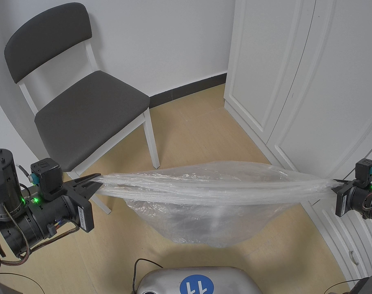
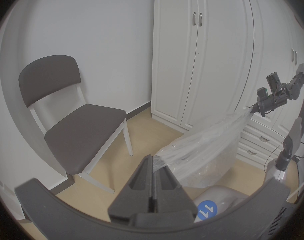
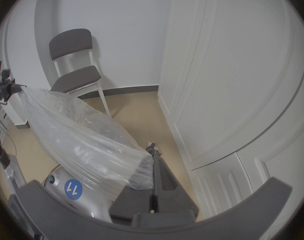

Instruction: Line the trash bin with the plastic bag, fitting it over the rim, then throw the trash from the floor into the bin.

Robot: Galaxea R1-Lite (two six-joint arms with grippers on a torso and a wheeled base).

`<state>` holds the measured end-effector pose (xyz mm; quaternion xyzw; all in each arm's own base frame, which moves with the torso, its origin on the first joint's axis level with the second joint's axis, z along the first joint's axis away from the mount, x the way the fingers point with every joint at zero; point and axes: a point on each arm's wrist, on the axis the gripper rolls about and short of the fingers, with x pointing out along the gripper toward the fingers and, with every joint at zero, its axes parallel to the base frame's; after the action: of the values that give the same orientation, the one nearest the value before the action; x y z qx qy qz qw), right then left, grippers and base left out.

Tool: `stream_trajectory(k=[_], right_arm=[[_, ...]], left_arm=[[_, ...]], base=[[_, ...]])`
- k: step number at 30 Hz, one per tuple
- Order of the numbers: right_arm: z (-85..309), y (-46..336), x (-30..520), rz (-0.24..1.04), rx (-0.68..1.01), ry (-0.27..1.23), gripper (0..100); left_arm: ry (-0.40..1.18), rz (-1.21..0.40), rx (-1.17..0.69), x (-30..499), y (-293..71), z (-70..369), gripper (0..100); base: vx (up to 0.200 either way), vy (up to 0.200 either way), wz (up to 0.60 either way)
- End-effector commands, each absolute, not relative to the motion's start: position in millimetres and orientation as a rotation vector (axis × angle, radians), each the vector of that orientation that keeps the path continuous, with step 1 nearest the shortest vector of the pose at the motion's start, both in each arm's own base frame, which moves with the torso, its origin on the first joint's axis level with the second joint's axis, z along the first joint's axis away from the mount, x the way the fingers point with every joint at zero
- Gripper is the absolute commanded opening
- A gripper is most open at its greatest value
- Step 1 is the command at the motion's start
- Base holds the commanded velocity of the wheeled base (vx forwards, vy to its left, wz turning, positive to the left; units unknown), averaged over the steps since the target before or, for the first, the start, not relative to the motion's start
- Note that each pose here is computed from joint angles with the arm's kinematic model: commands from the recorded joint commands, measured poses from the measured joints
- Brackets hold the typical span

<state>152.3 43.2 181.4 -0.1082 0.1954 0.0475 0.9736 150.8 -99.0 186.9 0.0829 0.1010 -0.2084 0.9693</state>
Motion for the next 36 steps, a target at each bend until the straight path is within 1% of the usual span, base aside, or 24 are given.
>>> stream_trajectory(k=[1, 8, 15, 20, 25, 28, 30, 32, 36], right_arm=[[177.3, 42.4, 151.6, 0.092, -0.245, 0.411, 0], [173.2, 37.4, 150.7, 0.075, -0.294, 0.426, 0], [169.3, 30.7, 149.5, 0.051, -0.345, 0.443, 0], [169.4, 30.8, 149.6, 0.053, -0.351, 0.442, 0], [171.4, 31.7, 150.3, 0.065, -0.345, 0.428, 0], [172.1, 34.0, 150.5, 0.084, -0.343, 0.423, 0], [172.1, 34.0, 150.5, 0.084, -0.343, 0.423, 0], [172.1, 38.1, 148.9, 0.125, -0.341, 0.416, 0], [174.0, 38.3, 146.3, 0.144, -0.334, 0.402, 0]], left_arm=[[0.202, -0.397, 0.172, 151.7, -94.9, 186.9, 0], [0.208, -0.394, 0.176, 152.3, -94.6, 185.7, 0], [0.206, -0.359, 0.184, 155.2, -88.6, 186.3, 0], [0.205, -0.358, 0.188, 155.5, -87.9, 186.0, 0], [0.206, -0.395, 0.191, 155.2, -93.5, 183.8, 0], [0.208, -0.464, 0.185, 151.9, -103.9, 183.1, 0], [0.209, -0.470, 0.184, 151.8, -104.6, 182.8, 0], [0.224, -0.554, 0.153, 147.6, -114.6, 180.4, 0], [0.233, -0.605, 0.126, 143.1, -120.0, 180.0, 0]], base=[[0.000, 0.000, 0.00], [0.000, 0.000, 0.00], [0.000, 0.000, 0.00], [0.000, 0.000, 0.00], [0.000, 0.000, 0.00], [0.000, 0.000, 0.00], [0.000, 0.000, 0.00], [0.000, 0.000, 0.00], [0.000, 0.000, 0.00]])
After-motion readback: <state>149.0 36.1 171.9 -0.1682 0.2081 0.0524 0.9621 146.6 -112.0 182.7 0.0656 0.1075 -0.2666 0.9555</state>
